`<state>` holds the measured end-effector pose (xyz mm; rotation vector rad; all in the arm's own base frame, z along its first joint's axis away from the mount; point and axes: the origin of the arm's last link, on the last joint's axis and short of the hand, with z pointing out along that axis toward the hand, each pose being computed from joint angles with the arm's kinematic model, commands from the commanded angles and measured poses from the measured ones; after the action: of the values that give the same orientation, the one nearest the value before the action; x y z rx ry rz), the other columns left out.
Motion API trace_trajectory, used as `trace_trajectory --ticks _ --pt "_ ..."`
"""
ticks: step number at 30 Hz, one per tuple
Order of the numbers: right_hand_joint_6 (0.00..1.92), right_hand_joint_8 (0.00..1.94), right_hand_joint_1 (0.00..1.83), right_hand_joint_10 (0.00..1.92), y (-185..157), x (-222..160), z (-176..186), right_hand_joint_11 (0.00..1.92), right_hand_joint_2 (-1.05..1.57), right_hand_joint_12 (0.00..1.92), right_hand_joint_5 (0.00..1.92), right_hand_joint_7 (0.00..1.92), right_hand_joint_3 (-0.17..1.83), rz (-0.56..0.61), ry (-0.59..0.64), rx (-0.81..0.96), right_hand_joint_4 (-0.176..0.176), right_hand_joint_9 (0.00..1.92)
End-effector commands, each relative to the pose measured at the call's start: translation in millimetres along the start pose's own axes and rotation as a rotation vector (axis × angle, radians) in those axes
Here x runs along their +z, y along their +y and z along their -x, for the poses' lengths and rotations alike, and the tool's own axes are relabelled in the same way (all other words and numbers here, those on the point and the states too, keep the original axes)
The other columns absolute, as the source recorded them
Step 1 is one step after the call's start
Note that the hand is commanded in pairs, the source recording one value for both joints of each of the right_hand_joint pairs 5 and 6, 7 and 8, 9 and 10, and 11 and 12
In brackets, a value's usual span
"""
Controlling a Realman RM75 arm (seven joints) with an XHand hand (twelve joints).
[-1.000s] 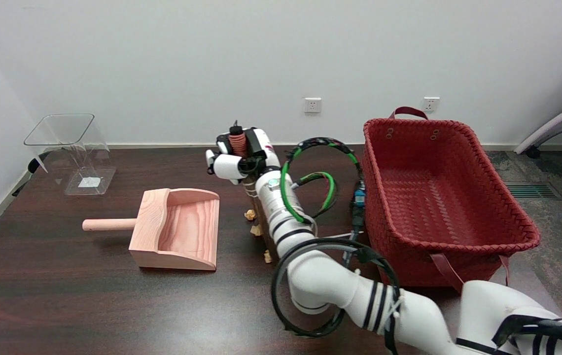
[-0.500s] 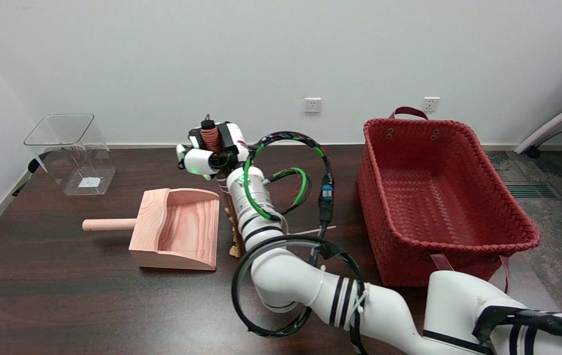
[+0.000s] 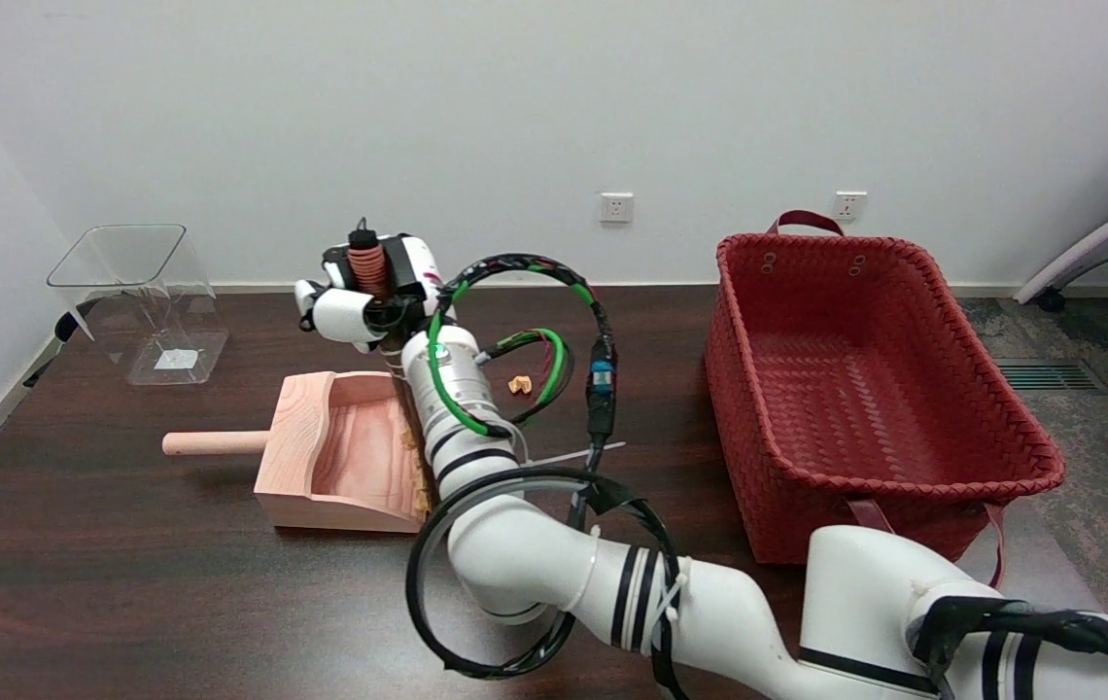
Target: Sweep th paper balls into the dustpan.
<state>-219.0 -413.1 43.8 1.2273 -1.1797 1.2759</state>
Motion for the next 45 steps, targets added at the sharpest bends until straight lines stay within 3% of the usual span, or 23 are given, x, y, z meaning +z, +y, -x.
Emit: trace_trajectory --ticks 1,9,18,32,45 --pt "1.92 1.92 1.43 1.92 -11.7 -0.6 32.2 1.92 0.96 1.92 1.92 1.92 0.69 -0.023 -0.047 0.039 0.0 1.92" --pt "1.92 1.92 1.43 1.92 -12.6 1.2 35.2 1.92 0.97 1.92 1.92 1.92 0.67 -0.026 -0.044 0.039 0.0 1.92" --pt "1.92 1.92 1.44 1.92 -40.9 4.9 13.1 1.92 0.99 1.92 1.92 1.92 0.65 -0.184 -0.051 -0.17 0.0 1.92" --pt "1.92 1.92 1.43 1.92 -67.7 30.0 -55.8 1.92 1.03 1.92 1.92 1.92 0.62 -0.275 -0.046 -0.394 0.0 1.92" --pt "1.92 1.92 1.43 1.92 -71.4 62.5 -122.7 1.92 1.04 1.92 1.92 1.92 0.6 -0.251 -0.003 -0.467 0.0 1.92"
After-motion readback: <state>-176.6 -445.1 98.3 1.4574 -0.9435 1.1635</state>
